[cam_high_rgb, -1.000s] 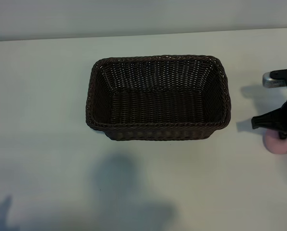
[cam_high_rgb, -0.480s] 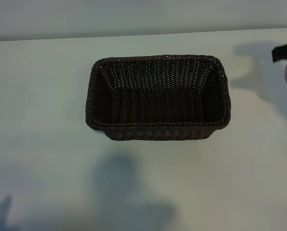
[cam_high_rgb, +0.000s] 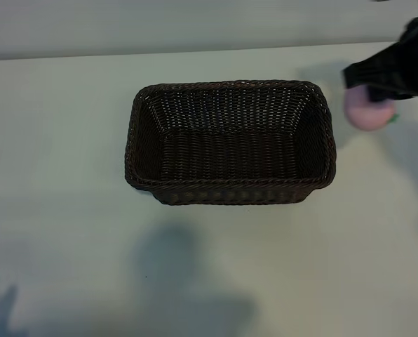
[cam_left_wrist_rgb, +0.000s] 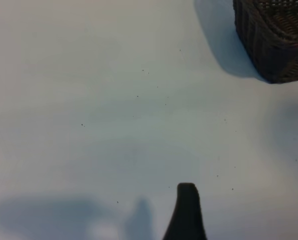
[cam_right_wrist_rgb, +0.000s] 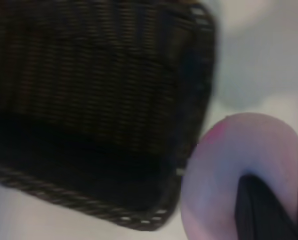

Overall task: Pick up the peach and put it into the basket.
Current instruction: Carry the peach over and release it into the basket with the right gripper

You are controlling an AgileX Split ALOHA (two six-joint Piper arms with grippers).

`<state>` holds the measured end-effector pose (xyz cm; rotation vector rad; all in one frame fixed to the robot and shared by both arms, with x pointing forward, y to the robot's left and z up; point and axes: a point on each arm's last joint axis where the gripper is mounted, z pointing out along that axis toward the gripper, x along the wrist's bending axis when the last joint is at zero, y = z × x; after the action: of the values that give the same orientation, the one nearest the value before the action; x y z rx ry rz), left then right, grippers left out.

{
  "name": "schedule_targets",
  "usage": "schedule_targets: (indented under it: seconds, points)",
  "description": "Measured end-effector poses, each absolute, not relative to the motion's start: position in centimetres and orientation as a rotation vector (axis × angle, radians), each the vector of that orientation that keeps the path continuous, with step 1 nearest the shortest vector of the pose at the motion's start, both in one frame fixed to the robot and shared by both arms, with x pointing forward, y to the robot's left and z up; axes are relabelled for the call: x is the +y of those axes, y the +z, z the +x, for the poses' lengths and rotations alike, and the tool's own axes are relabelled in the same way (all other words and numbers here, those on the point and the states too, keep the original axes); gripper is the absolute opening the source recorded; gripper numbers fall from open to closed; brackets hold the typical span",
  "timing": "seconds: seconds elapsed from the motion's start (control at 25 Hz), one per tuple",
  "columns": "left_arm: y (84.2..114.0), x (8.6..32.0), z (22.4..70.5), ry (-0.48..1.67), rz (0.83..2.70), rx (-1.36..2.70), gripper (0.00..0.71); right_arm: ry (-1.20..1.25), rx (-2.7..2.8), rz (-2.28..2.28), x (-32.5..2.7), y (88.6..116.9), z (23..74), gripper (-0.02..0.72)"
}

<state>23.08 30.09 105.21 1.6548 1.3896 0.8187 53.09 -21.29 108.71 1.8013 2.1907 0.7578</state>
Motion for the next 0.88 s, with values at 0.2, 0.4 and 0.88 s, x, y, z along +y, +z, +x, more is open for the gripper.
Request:
schedule_targets:
  seconds: [0.2, 0.4, 0.88]
  points:
    - [105.2, 30.1, 23.1, 0.819, 1.655, 1.39, 0.595, 0.746, 2.303, 1.736, -18.1, 107.1, 53.6, 0.047]
    - [105.2, 30.1, 23.1, 0.819, 1.655, 1.39, 0.594, 0.716, 2.377, 1.699, -15.4, 105.5, 55.9, 0.047]
    - [105.2, 30.1, 23.1, 0.82, 1.655, 1.39, 0.594, 0.535, 2.544, 1.733, -12.0, 98.5, 61.2, 0.052]
